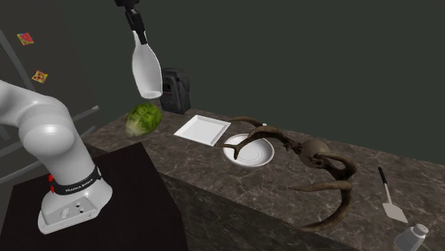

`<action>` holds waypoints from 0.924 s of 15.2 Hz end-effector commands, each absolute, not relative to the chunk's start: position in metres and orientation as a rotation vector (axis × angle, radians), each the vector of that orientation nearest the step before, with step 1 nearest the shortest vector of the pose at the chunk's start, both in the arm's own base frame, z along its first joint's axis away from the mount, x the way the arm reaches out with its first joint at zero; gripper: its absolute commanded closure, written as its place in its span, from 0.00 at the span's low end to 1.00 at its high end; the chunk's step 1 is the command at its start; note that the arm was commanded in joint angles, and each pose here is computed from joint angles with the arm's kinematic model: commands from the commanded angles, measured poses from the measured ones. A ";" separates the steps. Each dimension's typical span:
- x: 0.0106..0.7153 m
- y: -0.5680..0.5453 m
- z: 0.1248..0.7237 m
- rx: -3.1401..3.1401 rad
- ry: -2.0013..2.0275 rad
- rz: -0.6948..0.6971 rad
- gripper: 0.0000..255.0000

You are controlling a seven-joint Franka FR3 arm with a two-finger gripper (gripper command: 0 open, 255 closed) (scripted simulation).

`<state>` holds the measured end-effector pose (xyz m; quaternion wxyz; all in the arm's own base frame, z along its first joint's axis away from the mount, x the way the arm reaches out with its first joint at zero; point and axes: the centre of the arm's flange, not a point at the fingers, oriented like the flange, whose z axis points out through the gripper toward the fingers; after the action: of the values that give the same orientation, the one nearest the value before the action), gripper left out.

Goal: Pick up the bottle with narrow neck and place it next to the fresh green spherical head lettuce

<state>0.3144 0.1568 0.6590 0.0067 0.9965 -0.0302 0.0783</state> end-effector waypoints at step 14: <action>0.236 0.336 0.660 3.117 -0.097 0.245 1.00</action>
<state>0.2421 0.3219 0.6567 0.0072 0.9964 -0.0306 0.0783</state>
